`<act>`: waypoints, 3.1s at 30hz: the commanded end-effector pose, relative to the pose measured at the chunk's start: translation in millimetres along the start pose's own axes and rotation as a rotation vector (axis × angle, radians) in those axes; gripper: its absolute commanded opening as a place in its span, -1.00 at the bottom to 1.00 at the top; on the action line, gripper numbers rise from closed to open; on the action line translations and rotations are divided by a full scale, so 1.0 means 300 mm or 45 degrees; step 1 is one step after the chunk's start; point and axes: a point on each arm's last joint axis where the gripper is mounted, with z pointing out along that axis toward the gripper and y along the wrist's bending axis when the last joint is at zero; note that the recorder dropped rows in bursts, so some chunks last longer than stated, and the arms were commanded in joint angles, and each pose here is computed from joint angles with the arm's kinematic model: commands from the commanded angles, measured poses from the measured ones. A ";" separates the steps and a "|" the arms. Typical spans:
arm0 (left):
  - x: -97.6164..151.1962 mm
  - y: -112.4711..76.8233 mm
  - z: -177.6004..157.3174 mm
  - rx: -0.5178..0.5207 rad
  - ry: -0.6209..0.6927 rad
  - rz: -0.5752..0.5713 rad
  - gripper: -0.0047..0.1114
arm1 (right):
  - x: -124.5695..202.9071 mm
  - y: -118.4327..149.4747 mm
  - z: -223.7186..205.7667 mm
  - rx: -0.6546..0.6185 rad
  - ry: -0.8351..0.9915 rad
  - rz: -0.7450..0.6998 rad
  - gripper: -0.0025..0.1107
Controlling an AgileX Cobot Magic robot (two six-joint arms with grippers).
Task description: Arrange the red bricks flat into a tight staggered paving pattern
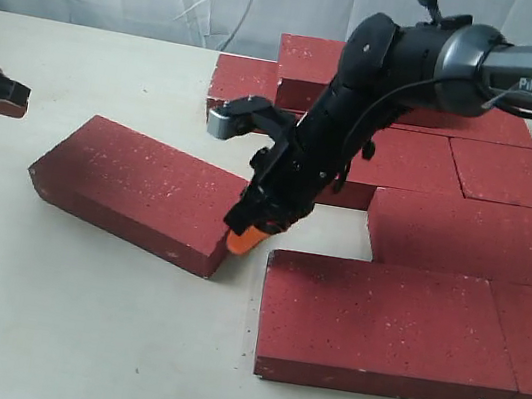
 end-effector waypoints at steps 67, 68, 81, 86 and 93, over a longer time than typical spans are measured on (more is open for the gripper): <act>0.034 -0.077 0.238 0.271 0.175 -0.049 -0.92 | -0.015 -0.063 0.037 0.725 -0.124 0.015 -0.97; 0.038 -0.082 0.236 0.294 0.192 -0.048 -0.92 | -0.015 -0.063 0.037 0.723 -0.120 0.016 -0.97; 0.068 -0.095 0.225 0.360 0.321 -0.036 -0.92 | -0.016 -0.065 0.035 0.735 -0.121 0.002 -0.97; 0.074 -0.098 0.223 0.376 0.347 -0.020 -0.92 | -0.015 -0.066 0.032 0.748 -0.108 -0.019 -0.97; 0.077 -0.110 0.218 0.429 0.365 -0.033 -0.92 | -0.014 -0.064 0.012 0.787 -0.089 -0.057 -0.97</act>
